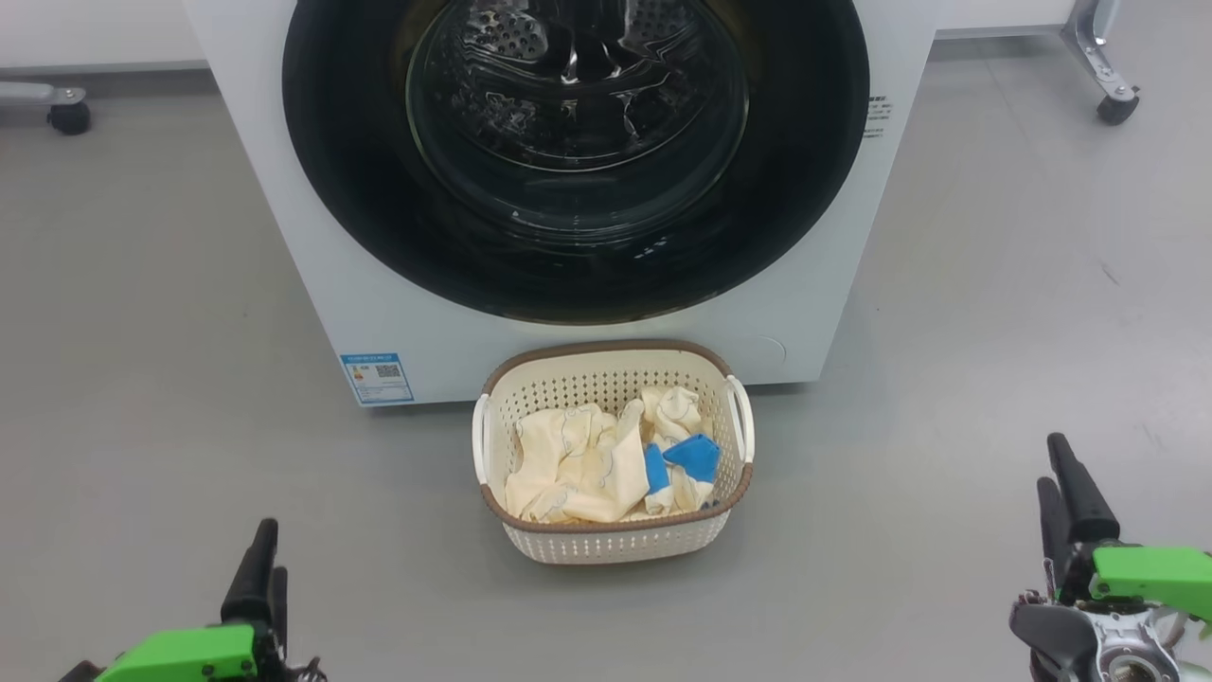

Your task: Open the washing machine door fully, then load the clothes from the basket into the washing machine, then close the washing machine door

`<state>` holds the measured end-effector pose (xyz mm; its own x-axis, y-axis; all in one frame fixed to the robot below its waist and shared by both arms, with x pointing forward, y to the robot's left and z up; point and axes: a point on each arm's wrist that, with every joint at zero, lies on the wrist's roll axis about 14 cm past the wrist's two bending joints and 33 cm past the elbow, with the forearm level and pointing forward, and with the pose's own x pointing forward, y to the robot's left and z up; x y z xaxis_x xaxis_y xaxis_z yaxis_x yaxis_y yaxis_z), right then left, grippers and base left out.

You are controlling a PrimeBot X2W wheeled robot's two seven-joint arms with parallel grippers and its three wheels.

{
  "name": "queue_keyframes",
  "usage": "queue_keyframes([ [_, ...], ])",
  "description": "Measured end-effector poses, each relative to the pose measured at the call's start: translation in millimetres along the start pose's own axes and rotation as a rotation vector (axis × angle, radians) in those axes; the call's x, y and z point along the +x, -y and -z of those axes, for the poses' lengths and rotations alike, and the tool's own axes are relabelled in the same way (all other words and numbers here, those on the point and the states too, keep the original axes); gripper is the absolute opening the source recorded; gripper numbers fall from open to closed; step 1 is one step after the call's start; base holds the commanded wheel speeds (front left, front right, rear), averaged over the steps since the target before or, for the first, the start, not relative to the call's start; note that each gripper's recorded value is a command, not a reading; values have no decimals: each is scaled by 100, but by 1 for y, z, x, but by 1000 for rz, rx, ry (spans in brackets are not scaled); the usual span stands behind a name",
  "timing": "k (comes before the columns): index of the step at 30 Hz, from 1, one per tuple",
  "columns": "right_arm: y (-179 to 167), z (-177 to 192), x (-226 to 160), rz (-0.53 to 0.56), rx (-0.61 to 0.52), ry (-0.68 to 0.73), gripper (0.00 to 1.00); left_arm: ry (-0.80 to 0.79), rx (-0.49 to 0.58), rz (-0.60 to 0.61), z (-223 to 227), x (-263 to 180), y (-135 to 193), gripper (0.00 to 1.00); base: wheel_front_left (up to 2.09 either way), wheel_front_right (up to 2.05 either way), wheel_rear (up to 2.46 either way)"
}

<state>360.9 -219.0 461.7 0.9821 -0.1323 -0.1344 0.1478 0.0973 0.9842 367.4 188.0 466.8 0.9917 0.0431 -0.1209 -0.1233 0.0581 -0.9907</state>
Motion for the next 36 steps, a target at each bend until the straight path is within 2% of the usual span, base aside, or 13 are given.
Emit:
queue_keyframes([
  [13, -22, 6, 3, -70, -135, -2, 100, 39, 99, 75, -8, 2, 24, 100, 0, 0, 0],
  [29, -57, 12, 11, -181, -344, 20, 100, 75, 302, 165, -9, 4, 54, 100, 0, 0, 0],
  [36, -73, 15, 13, -235, -451, 36, 100, 106, 440, 202, -10, 6, 71, 100, 0, 0, 0],
])
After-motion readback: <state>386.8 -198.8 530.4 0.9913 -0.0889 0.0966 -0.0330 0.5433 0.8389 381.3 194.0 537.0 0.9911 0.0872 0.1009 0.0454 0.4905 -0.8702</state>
